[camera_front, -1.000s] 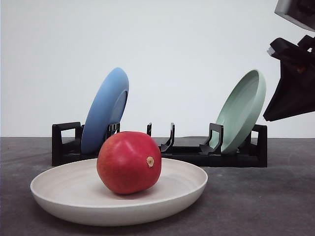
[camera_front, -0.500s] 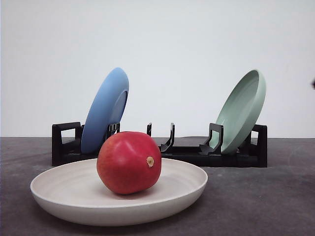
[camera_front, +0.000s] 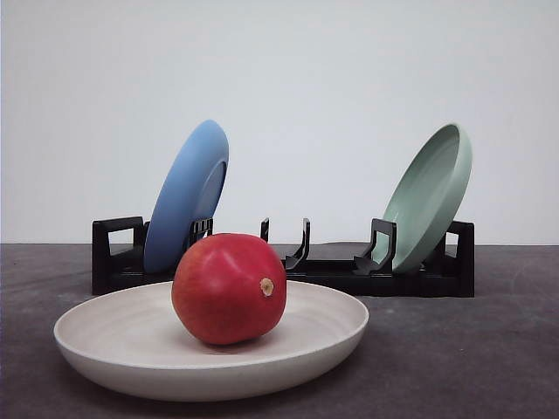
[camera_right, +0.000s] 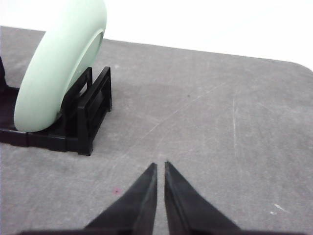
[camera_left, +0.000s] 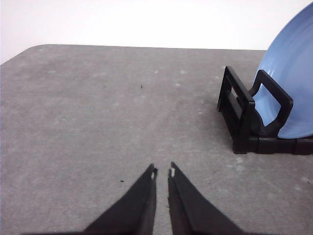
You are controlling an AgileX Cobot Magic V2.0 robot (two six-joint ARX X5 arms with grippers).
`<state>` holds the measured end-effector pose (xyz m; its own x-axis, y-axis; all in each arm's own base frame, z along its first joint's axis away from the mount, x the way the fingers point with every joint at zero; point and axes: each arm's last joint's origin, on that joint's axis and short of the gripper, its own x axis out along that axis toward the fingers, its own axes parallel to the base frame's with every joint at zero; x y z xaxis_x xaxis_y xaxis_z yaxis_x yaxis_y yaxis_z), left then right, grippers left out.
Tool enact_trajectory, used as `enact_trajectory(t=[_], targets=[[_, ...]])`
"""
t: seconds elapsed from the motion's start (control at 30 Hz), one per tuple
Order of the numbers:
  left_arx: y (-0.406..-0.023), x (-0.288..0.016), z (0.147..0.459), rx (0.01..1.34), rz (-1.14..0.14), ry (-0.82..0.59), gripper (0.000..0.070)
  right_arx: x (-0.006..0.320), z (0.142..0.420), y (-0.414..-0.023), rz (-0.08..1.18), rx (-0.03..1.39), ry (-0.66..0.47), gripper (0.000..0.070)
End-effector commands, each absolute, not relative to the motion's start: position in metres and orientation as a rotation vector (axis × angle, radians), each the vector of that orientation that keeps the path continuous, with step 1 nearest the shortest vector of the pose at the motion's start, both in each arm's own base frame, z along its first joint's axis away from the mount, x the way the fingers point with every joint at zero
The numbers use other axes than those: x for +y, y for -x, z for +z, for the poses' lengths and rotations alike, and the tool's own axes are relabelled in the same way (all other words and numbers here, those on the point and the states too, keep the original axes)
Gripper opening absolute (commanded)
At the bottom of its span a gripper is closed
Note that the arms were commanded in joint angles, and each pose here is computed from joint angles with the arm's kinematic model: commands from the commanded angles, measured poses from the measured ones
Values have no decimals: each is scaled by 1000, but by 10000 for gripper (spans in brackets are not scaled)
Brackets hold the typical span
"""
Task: Place pomegranate in white plate
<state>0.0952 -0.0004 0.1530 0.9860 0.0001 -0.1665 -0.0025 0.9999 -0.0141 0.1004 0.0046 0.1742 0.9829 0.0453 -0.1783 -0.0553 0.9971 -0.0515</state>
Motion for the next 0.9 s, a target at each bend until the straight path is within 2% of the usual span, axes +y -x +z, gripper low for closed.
enact_trajectory(t=[0.0, 0.17, 0.87], targets=[[-96, 0, 149, 179, 6, 4, 26, 4, 170, -100, 41, 148, 43, 22], [-96, 0, 149, 179, 6, 3, 26, 2, 158, -98, 17, 91, 28, 22], [-96, 0, 149, 179, 6, 3, 26, 1, 163, -97, 9, 37, 27, 22]])
